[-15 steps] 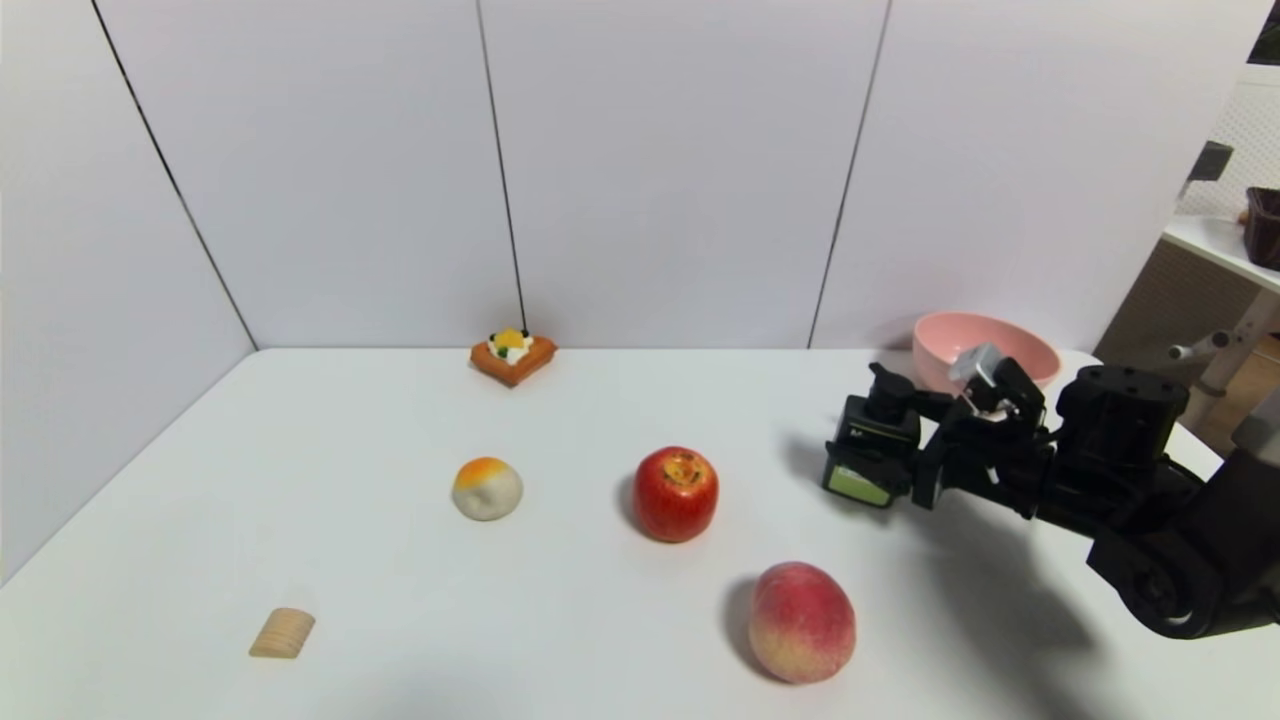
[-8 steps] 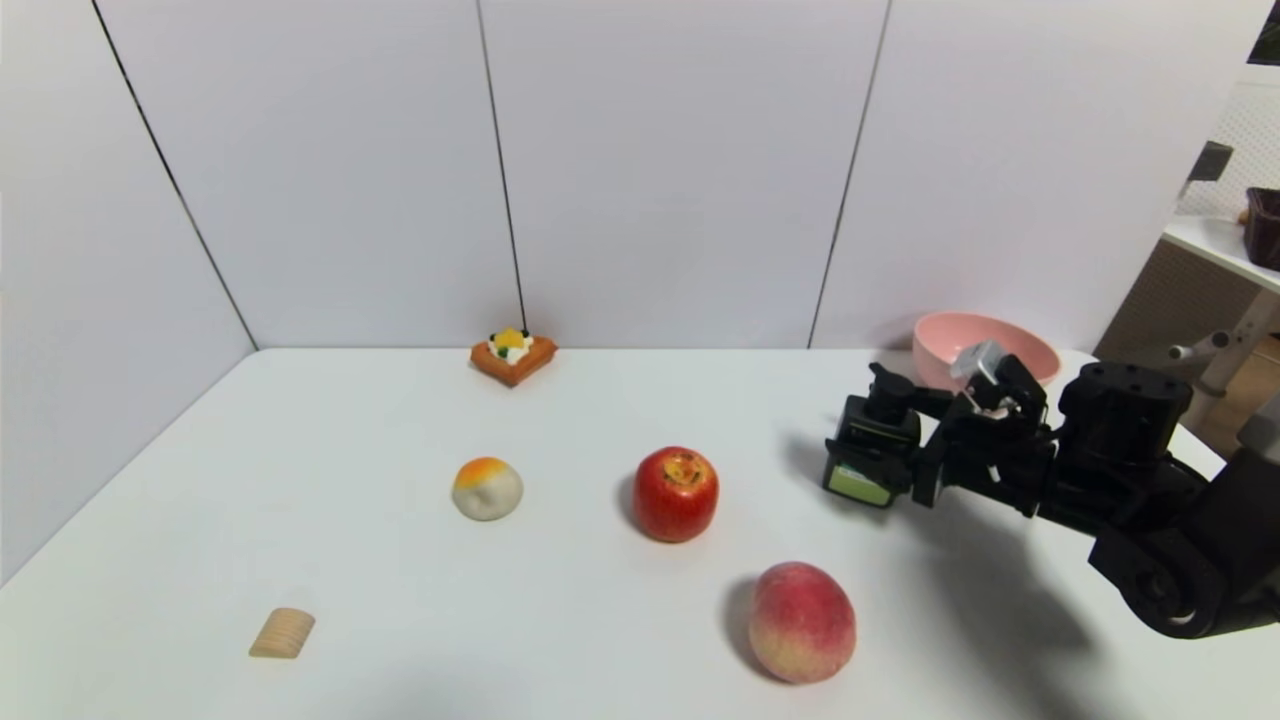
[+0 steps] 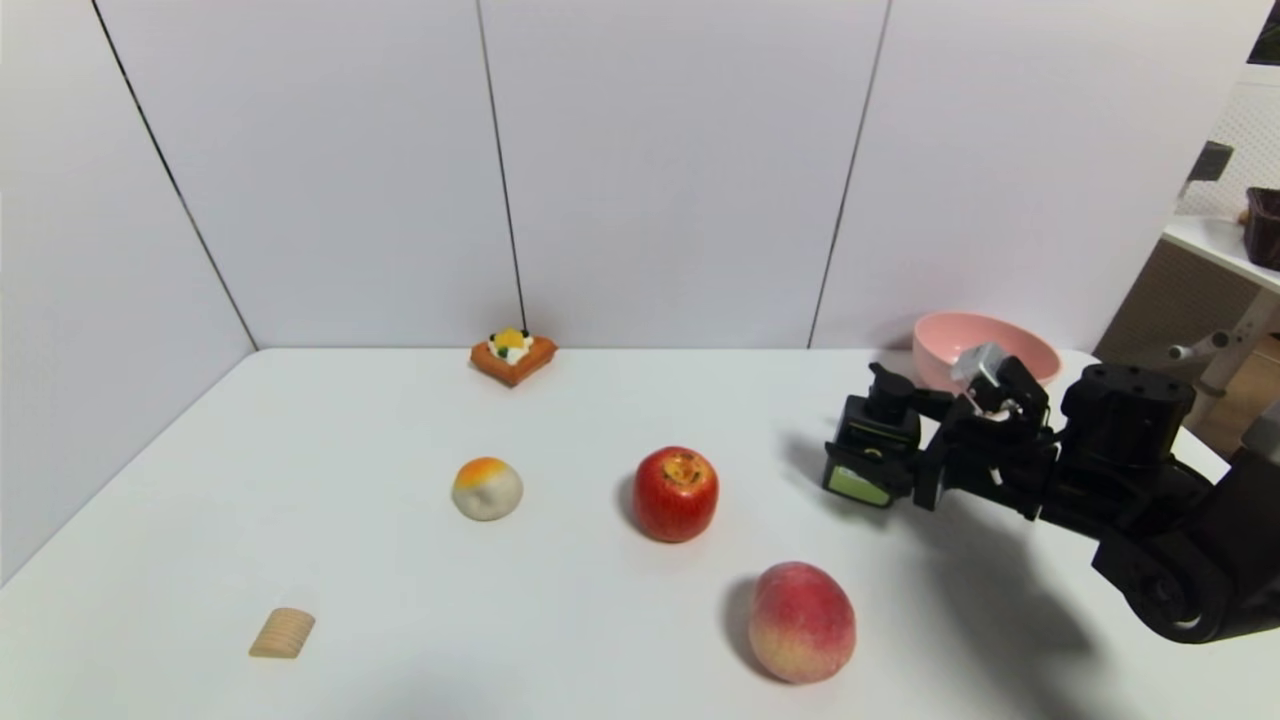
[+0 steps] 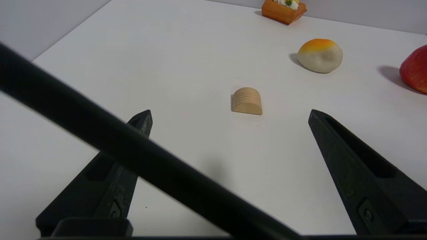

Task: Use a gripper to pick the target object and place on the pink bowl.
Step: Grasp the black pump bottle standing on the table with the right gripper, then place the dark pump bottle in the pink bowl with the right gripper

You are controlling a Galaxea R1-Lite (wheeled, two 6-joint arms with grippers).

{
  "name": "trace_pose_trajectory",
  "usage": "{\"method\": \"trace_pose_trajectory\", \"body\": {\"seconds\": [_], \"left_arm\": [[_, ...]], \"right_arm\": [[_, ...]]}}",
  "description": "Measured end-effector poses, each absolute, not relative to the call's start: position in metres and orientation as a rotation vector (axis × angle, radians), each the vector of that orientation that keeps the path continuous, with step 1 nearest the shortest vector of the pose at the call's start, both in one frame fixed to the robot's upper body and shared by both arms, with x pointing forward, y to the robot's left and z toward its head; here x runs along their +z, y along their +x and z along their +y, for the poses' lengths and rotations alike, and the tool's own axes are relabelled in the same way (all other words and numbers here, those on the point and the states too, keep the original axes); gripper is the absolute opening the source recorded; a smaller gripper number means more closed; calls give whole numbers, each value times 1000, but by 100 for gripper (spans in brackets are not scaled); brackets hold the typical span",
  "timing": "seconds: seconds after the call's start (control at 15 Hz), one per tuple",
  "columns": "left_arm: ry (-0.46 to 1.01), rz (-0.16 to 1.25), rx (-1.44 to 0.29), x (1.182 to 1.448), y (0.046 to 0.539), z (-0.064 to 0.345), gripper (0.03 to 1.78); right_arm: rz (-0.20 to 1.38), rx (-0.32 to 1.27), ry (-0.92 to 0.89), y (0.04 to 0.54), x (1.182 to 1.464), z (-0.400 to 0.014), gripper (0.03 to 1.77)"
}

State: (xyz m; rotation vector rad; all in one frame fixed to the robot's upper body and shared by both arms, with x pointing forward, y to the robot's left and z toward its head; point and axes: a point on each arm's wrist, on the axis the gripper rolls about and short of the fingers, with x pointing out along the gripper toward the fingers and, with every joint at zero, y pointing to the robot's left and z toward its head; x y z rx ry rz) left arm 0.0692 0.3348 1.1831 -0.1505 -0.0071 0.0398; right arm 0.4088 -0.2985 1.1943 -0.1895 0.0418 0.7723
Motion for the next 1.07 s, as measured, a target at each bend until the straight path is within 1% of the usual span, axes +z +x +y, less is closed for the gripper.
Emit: {"method": "trace_pose_trajectory", "body": {"seconds": [0.07, 0.2, 0.33, 0.47, 0.53, 0.87, 1.07], "left_arm": [[-151, -7, 40, 1183, 69, 335, 169], [-151, -8, 40, 1183, 69, 335, 169], [-151, -7, 40, 1183, 69, 335, 169], [-151, -7, 41, 1183, 69, 335, 169], [-151, -7, 41, 1183, 69, 335, 169], [-151, -7, 40, 1183, 69, 335, 169], [-151, -7, 40, 1183, 69, 335, 169]], "right_arm": [[41, 773, -189, 409, 1195, -298, 158], [43, 773, -189, 408, 1194, -298, 124], [45, 775, -191, 407, 1194, -298, 99], [46, 776, -192, 407, 1194, -298, 78], [48, 776, -192, 406, 1193, -298, 63], [40, 771, -194, 406, 1196, -299, 63], [28, 753, -189, 408, 1203, -303, 63]]}}
